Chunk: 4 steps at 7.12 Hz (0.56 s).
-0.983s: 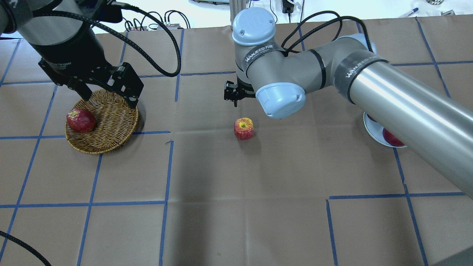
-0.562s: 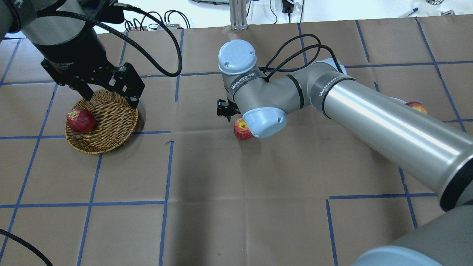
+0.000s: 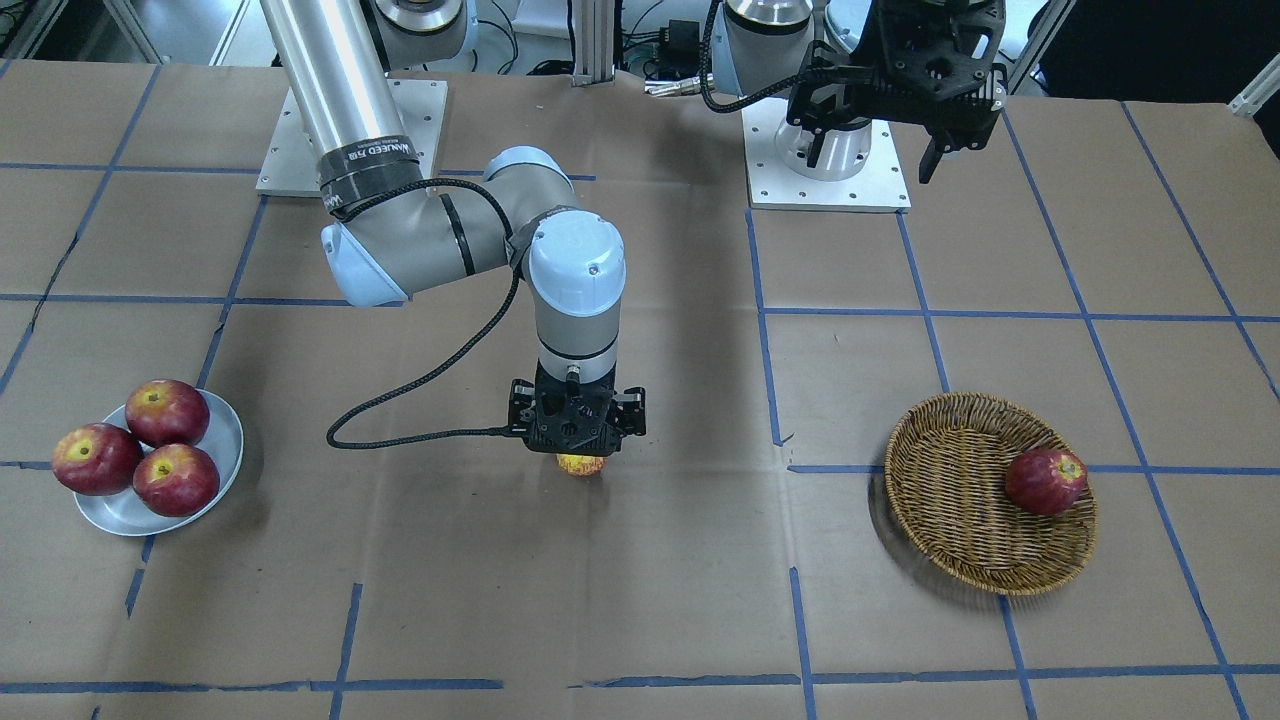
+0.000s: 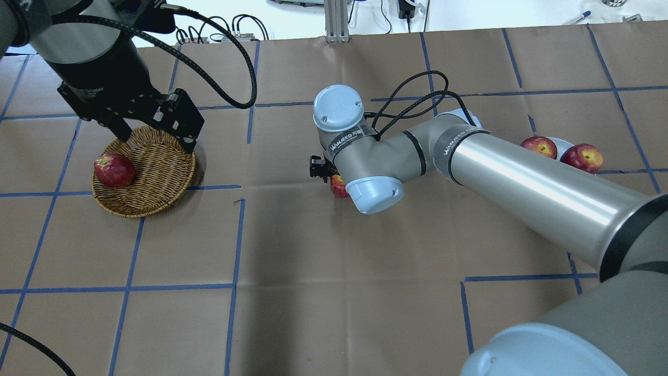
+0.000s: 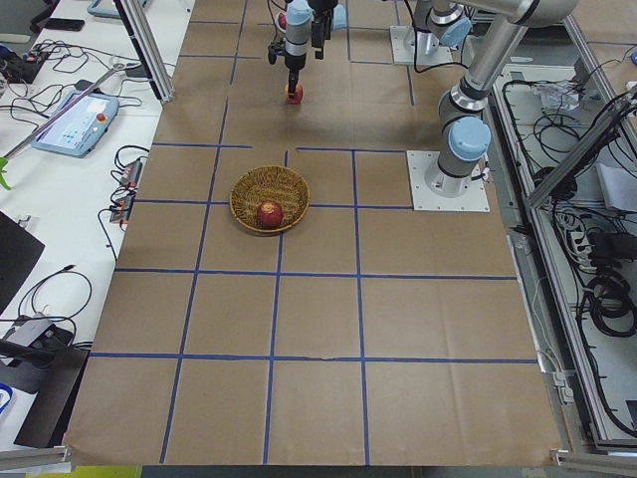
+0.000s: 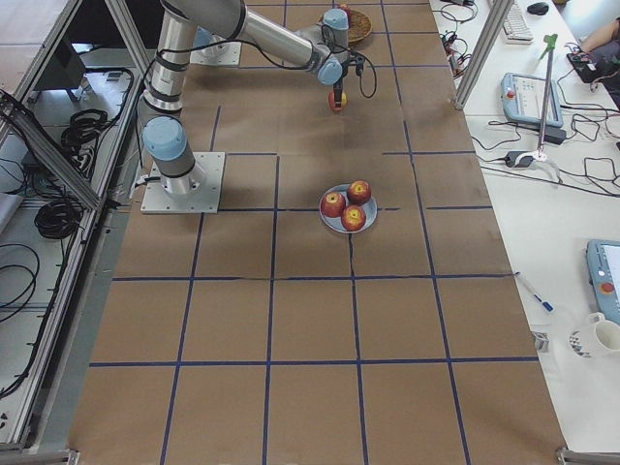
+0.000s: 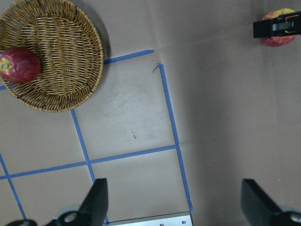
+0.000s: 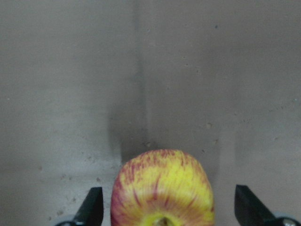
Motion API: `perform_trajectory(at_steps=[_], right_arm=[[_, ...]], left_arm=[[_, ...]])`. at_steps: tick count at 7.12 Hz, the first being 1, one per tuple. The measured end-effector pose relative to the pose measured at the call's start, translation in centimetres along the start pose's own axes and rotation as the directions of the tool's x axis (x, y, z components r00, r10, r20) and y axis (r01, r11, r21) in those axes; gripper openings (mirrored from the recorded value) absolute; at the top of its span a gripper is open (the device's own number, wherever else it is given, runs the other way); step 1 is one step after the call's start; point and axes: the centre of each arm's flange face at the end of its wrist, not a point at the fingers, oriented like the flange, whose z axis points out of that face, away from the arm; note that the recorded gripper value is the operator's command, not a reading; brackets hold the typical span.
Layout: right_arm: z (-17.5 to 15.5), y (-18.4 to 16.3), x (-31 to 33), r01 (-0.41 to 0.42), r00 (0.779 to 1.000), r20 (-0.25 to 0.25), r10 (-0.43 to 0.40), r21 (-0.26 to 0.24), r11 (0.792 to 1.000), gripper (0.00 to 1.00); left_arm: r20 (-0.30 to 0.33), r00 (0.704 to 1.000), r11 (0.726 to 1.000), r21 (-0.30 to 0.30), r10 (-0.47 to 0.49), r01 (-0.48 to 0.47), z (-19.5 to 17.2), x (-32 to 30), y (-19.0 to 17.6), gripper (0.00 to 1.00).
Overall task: Transfer apple from basket to plate
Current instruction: 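Reach the right gripper to the striped apple and grasp it, then carry the striped apple with the right gripper onto the white plate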
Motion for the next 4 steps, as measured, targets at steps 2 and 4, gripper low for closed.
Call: perform_trajectory(at_steps=[2, 4], right_arm=[[0.58, -0.18, -0.10, -0.001, 1.000, 0.003, 0.001, 0.001, 1.000, 0.63], [-0.10, -0.65, -0.04, -0.004, 1.000, 0.013, 0.004, 0.009, 1.000, 0.62]], left_arm=[[0.000, 1.000, 1.000, 0.000, 0.001, -0.001, 0.00, -0.01, 0.00, 0.99], [-0.001, 1.000, 1.000, 0.000, 0.001, -0.001, 0.00, 0.02, 0.00, 0.99]])
